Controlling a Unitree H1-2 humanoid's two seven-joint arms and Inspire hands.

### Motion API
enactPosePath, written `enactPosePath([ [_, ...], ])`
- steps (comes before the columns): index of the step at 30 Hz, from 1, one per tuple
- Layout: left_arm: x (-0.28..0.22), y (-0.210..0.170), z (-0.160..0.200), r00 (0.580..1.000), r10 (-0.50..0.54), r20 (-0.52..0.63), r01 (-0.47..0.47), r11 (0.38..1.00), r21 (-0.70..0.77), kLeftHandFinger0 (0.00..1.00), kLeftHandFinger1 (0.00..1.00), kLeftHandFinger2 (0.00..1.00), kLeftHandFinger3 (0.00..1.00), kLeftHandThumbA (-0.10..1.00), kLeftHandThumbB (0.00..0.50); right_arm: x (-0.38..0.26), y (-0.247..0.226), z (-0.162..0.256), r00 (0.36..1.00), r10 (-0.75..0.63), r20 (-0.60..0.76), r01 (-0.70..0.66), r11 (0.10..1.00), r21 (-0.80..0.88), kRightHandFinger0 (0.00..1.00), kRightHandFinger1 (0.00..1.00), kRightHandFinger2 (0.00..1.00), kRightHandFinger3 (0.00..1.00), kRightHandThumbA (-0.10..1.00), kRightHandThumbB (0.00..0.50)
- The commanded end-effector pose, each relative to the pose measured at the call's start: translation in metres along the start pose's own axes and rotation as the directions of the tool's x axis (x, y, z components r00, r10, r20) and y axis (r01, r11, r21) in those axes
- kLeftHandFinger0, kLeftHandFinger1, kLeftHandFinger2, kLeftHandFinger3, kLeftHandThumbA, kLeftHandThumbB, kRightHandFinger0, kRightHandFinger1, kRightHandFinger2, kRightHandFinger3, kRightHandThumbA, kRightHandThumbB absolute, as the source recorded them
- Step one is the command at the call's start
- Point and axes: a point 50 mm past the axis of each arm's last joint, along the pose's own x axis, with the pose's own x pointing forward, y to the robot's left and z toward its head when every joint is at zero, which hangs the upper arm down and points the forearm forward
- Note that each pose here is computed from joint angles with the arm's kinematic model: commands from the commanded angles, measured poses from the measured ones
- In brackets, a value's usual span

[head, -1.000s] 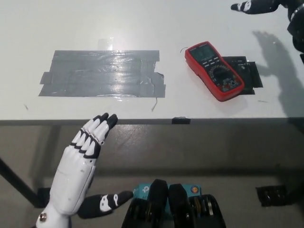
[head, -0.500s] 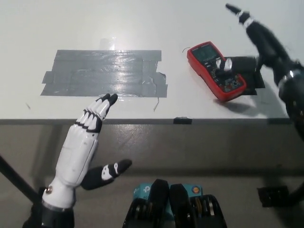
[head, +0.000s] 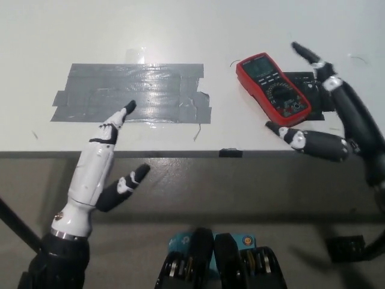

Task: The robot first picks the multimeter with right hand and then unfolds the black stand on the back of it using left hand

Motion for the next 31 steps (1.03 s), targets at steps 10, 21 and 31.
enactPosePath([
  [10,-0.057,-0.008,-0.019,0.966,-0.049,-0.254,-0.013,0.971,-0.239,1.00,1.00,1.00,1.00,1.00,0.151,-0.069,0.065,-0.108,0.955,-0.057,-0.291,0.137,0.955,0.262,1.00,1.00,1.00,1.00,0.92,0.185],
  [21,-0.080,-0.012,-0.033,0.939,-0.075,-0.336,-0.018,0.964,-0.266,1.00,1.00,1.00,1.00,1.00,0.159,-0.090,0.078,-0.115,0.941,0.005,-0.337,0.092,0.959,0.270,1.00,1.00,1.00,1.00,0.92,0.216],
  [31,-0.100,-0.010,-0.037,0.924,-0.080,-0.374,-0.027,0.962,-0.271,1.00,1.00,1.00,1.00,1.00,0.108,-0.095,0.092,-0.116,0.937,0.052,-0.346,0.033,0.972,0.234,1.00,1.00,1.00,1.00,0.93,0.232],
])
